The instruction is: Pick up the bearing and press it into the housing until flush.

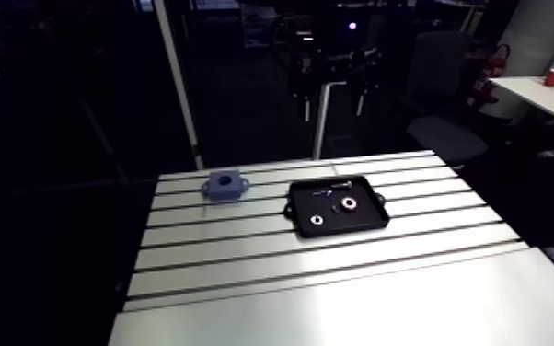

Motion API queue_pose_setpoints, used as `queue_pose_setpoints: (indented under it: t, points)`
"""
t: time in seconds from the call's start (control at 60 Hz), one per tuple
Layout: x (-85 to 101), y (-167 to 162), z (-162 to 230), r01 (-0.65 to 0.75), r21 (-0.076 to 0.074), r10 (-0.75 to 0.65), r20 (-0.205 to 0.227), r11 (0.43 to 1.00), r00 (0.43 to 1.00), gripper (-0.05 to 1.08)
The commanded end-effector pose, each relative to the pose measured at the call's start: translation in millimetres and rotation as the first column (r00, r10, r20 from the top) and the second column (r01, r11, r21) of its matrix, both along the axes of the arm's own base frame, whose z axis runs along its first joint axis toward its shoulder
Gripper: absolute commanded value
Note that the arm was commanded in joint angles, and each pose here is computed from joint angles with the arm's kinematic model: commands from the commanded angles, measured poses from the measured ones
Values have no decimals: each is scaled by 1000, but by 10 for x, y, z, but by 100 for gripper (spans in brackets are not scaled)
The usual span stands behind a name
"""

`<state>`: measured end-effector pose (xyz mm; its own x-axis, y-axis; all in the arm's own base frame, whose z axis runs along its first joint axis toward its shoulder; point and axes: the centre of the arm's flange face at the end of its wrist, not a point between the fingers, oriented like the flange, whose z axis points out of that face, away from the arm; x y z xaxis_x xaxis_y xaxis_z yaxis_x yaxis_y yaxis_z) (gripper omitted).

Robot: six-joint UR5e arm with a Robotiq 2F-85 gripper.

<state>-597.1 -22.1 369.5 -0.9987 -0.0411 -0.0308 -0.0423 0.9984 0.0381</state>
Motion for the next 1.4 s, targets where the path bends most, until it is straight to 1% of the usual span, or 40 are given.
queue_pose_setpoints:
  t: [0.017,0.167,0.35,0.383,0.4,0.483,0.567,0.6,0.617,0.633,0.65,0.667,0.683,0.717,0.75,0.833,0.983,1.05,1.233,1.283,1.4]
  points:
    - [-49,259,-413,20,-1,-20,-29,1000,999,1]
    - [-19,384,-599,19,-5,-19,-5,1000,1000,1]
    - [-69,459,-797,-6,-8,6,-8,1000,1000,1]
    - [-77,481,-843,-4,-8,4,-3,1000,1000,1]
    - [-86,501,-889,-1,-11,1,3,1000,1000,1]
    - [-87,605,-1026,14,-14,-14,22,1000,1000,1]
    - [-78,617,-1065,16,-13,-16,19,1000,1000,1]
    - [-73,632,-1085,19,-13,-19,17,1000,1000,3]
    - [-69,649,-1097,22,-12,-22,12,1000,1000,11]
    - [-69,649,-1097,22,-12,-22,12,1000,1000,11]
    - [-65,667,-1105,25,-11,-25,9,1000,1000,19]
    - [-65,667,-1105,25,-11,-25,9,1000,1000,19]
    - [-65,676,-1116,27,-11,-27,7,1000,1000,24]
    - [-60,676,-1126,27,-12,-27,6,1000,1000,25]
    - [-55,676,-1153,27,-11,-27,10,1000,1000,25]
    - [-65,697,-1296,32,-17,-31,32,999,999,26]
    - [-65,689,-1378,31,-21,-30,46,999,998,26]
    - [-68,726,-1499,37,-25,-35,63,999,997,26]
    - [-85,751,-1636,37,-23,-35,55,999,998,28]
    - [-70,774,-1666,41,-25,-40,60,999,997,32]
    - [-60,782,-1754,44,-29,-41,74,999,996,32]
